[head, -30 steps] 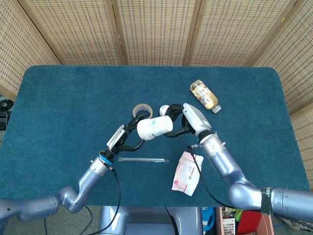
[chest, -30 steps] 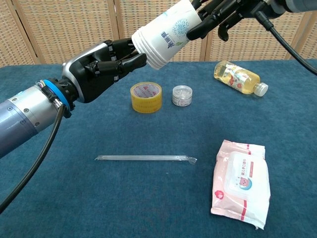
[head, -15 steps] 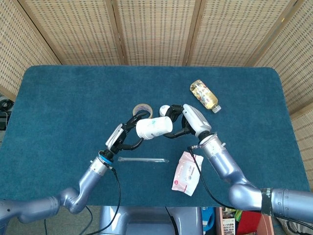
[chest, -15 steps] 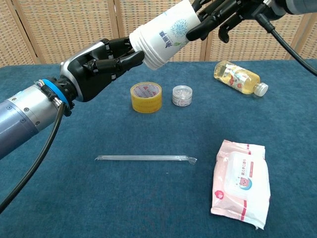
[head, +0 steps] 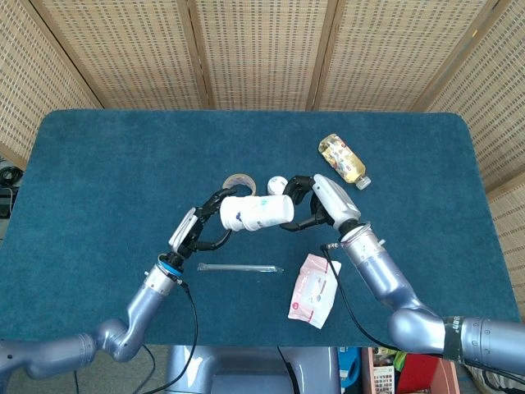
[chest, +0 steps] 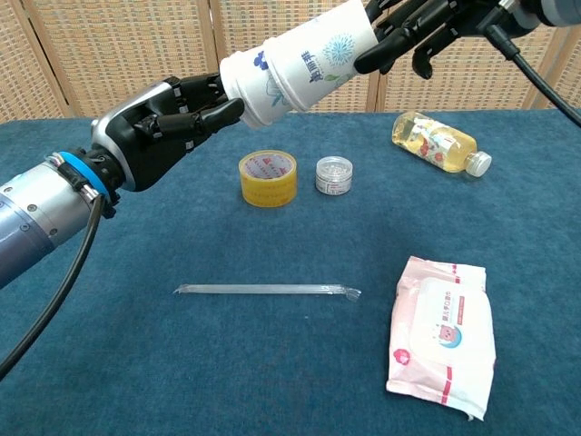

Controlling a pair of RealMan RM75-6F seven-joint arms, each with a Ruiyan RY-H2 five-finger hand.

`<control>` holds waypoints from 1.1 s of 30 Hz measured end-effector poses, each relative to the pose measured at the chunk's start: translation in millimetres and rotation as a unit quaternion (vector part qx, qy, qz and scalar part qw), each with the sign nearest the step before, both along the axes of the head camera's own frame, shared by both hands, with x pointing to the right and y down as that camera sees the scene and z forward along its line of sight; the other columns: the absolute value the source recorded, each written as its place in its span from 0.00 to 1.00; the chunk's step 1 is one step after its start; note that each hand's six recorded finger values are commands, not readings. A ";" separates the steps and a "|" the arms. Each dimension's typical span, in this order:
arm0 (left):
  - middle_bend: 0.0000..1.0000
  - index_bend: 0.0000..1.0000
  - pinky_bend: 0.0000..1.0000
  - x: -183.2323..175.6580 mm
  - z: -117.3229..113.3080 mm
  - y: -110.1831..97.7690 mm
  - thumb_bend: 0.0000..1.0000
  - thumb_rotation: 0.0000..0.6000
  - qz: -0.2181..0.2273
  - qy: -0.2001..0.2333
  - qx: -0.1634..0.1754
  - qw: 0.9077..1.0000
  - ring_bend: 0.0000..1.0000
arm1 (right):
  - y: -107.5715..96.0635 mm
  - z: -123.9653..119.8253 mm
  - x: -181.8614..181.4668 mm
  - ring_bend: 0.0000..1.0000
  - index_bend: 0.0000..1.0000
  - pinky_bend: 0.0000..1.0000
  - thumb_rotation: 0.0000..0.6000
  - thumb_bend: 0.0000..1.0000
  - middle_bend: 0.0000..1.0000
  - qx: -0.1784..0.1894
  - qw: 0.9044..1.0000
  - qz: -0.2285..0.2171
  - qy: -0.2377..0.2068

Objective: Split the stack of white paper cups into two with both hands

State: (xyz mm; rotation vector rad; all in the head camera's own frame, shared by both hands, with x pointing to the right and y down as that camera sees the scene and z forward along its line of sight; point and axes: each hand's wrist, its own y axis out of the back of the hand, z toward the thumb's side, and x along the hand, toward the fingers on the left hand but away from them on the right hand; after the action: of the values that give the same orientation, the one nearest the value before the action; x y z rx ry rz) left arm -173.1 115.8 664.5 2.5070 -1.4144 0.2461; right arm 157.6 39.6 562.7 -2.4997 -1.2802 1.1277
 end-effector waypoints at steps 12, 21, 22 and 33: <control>0.16 0.73 0.02 -33.7 4.6 2.2 0.42 1.00 -0.021 -0.036 -0.002 0.999 0.00 | 1.7 2.5 15.5 0.50 0.75 0.72 1.00 0.23 0.62 -0.001 1.000 0.010 0.012; 0.17 0.74 0.02 -69.4 3.9 0.7 0.42 1.00 -0.033 -0.095 0.004 0.995 0.00 | 7.3 9.2 34.7 0.50 0.75 0.73 1.00 0.23 0.62 0.001 0.999 0.017 0.040; 0.17 0.74 0.02 -73.1 3.1 0.5 0.42 1.00 -0.032 -0.104 0.006 0.994 0.00 | 8.6 10.9 37.9 0.50 0.75 0.73 1.00 0.23 0.62 0.001 0.999 0.017 0.046; 0.22 0.74 0.03 -104.1 -3.4 1.8 0.42 1.00 -0.005 -0.220 0.016 0.975 0.00 | 21.6 30.7 74.2 0.50 0.75 0.73 1.00 0.23 0.61 0.033 0.987 -0.004 0.156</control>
State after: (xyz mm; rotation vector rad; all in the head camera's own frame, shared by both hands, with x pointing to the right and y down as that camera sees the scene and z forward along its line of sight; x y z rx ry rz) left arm -277.1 117.5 661.1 2.5731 -1.5901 0.8260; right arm 231.8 61.1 593.4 -2.1699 -1.1968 1.3815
